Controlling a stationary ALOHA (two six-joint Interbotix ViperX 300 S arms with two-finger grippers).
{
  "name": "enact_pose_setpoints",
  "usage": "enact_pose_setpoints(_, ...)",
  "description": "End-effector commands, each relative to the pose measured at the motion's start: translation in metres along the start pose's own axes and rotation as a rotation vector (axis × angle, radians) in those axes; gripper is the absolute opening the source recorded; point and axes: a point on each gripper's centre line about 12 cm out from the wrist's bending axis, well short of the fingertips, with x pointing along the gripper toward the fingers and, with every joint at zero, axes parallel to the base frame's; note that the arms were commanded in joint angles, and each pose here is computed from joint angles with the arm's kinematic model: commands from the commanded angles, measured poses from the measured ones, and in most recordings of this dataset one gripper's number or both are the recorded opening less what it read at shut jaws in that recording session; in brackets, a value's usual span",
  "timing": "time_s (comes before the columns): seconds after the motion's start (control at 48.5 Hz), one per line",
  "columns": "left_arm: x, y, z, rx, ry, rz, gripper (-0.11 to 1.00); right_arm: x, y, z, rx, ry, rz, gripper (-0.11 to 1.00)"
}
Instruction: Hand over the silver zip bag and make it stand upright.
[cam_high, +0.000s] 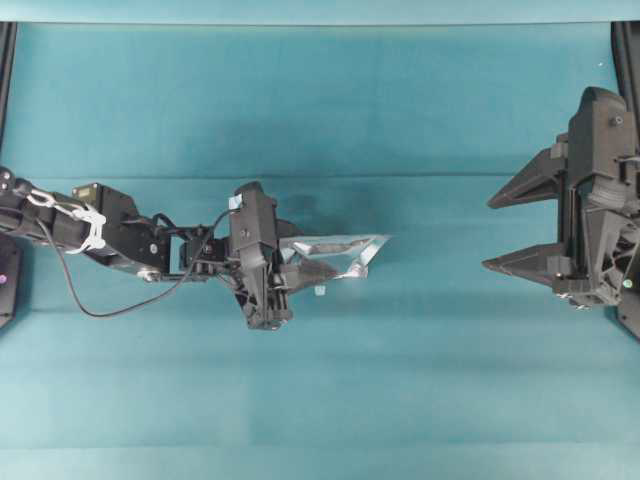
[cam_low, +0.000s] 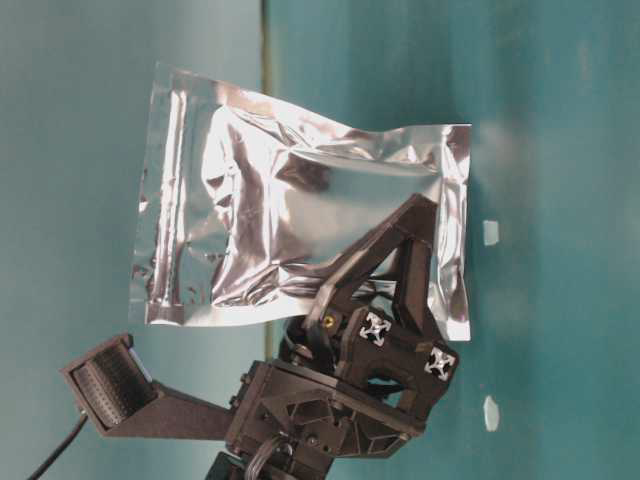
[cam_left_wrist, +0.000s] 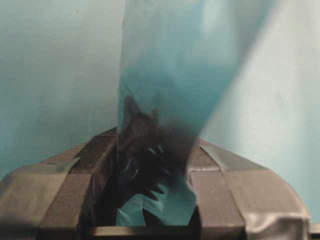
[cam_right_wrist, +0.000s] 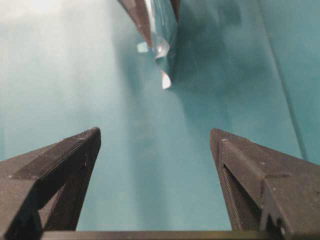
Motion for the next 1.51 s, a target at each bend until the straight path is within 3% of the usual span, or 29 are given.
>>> enact_pose_setpoints(0.0, -0.0009, -0.0058, 0.0035, 0.009, -0.01, -0.015, 0.29, -0.0028, 0.0009, 0.0045, 0.012, -0.021, 0.005, 0.89)
enact_pose_setpoints(1.485, -0.0001, -0.0079, 0.0049, 0.005, -0.014, -0.019, 0.29, 0.0001, 0.0012, 0.0065, 0.011, -0.041, 0.008, 0.89)
